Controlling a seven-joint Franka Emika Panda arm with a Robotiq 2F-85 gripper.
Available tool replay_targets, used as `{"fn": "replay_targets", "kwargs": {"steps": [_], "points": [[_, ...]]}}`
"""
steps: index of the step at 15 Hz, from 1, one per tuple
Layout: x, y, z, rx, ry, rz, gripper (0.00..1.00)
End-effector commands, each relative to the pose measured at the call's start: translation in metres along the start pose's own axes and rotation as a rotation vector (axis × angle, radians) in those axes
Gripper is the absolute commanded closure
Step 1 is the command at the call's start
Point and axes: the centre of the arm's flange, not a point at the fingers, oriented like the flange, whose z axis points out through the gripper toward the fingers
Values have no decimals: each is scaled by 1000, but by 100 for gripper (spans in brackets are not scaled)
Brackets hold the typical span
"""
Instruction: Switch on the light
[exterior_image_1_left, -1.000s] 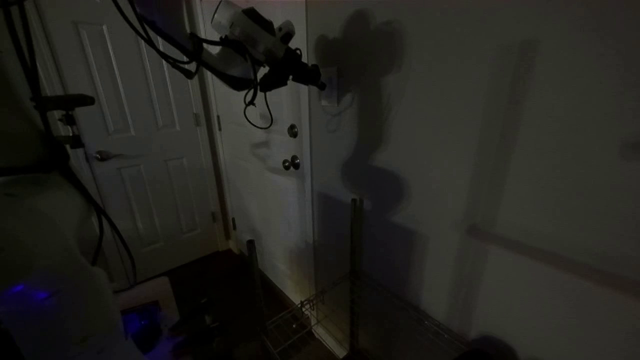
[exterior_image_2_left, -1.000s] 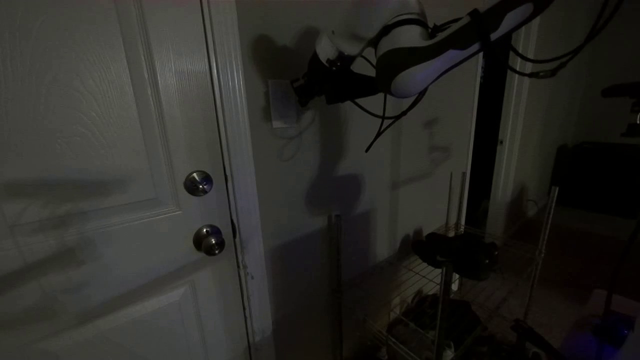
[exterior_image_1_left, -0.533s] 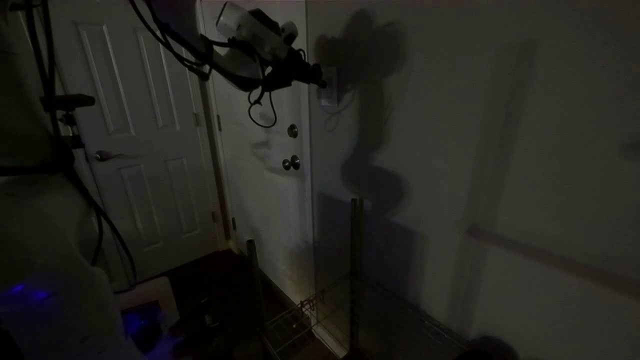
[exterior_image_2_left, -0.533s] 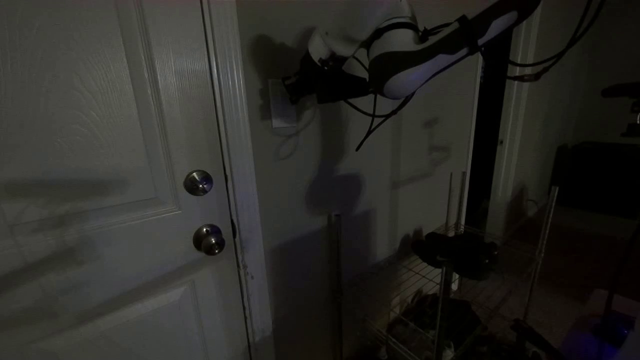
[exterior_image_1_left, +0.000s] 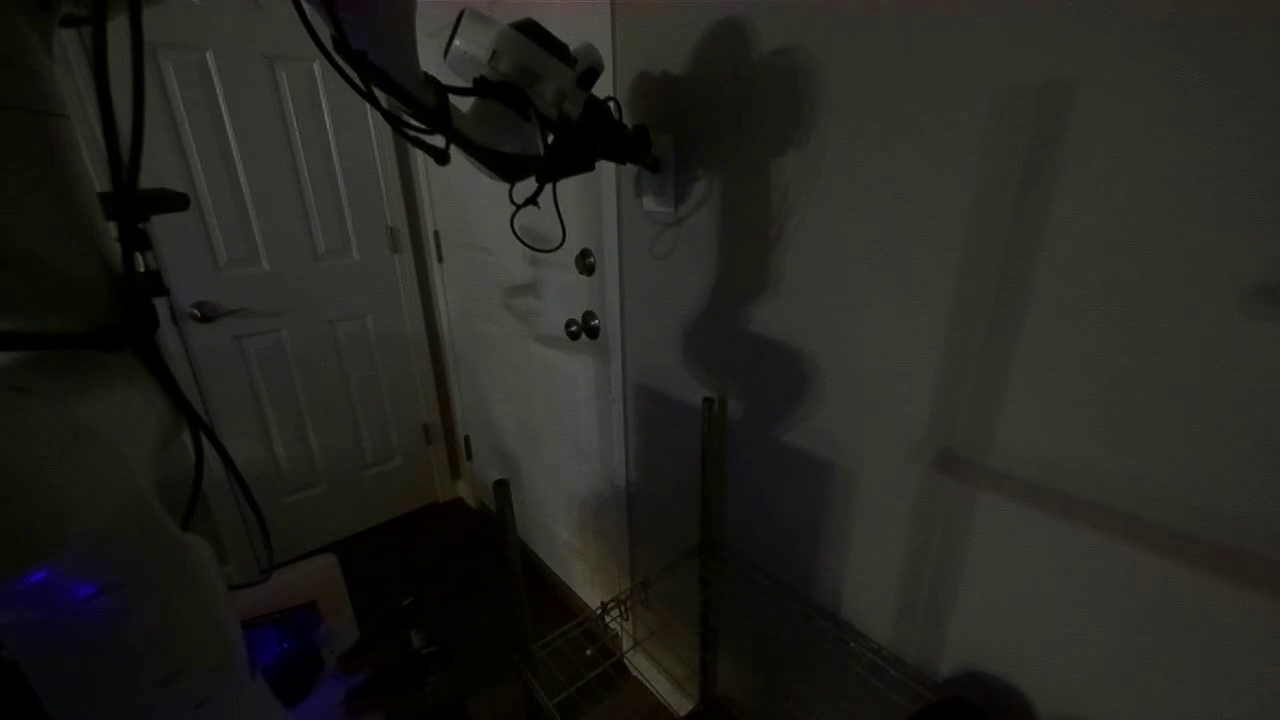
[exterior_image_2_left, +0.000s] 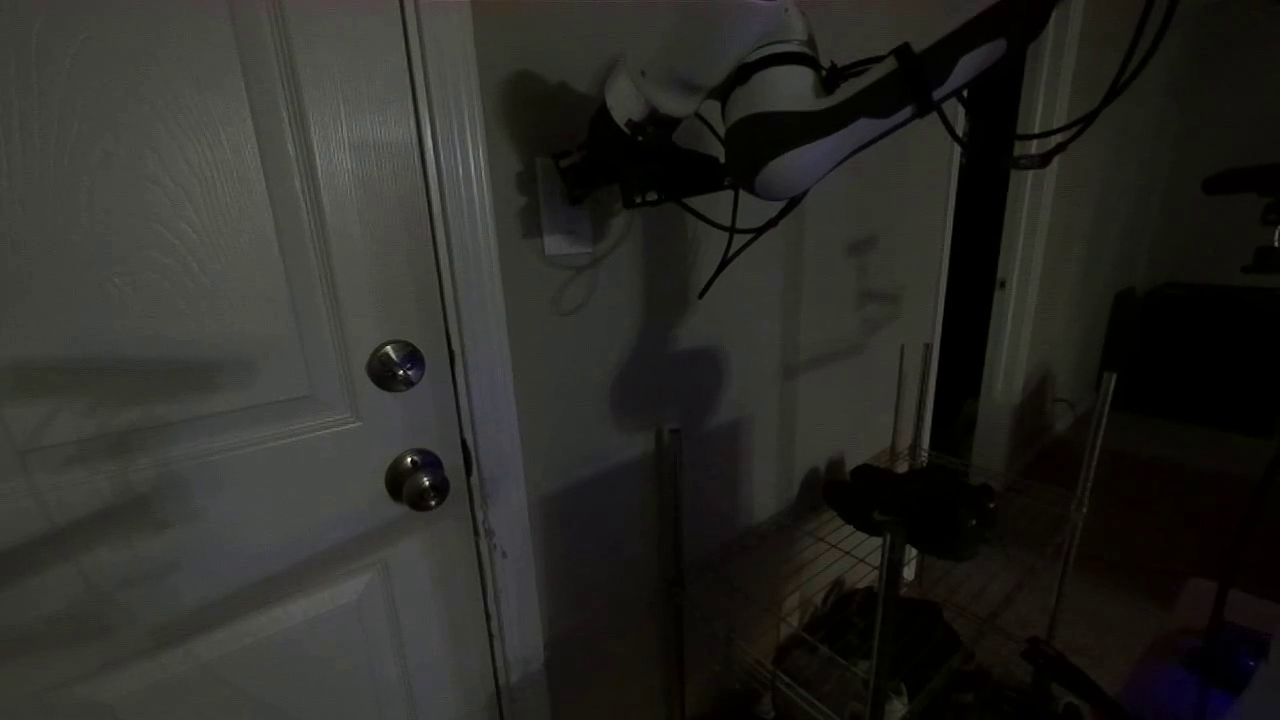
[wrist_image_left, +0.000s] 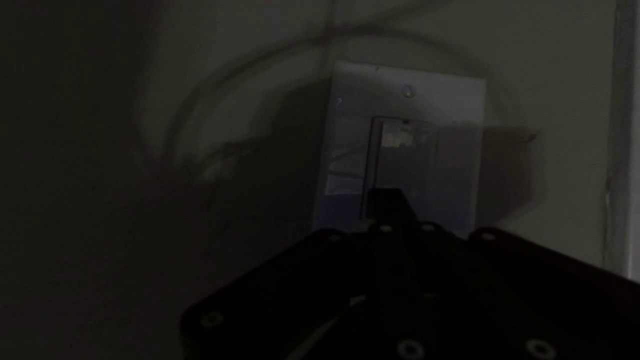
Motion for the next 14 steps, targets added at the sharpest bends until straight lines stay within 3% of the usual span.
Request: {"fn": "replay_targets", "kwargs": {"steps": [1,9,14], "points": [[5,-8,14,12,52,1,99],[-8,-10,-11,-65,17,23,99],[-18,-20,-27,-51,15,66,99]]}}
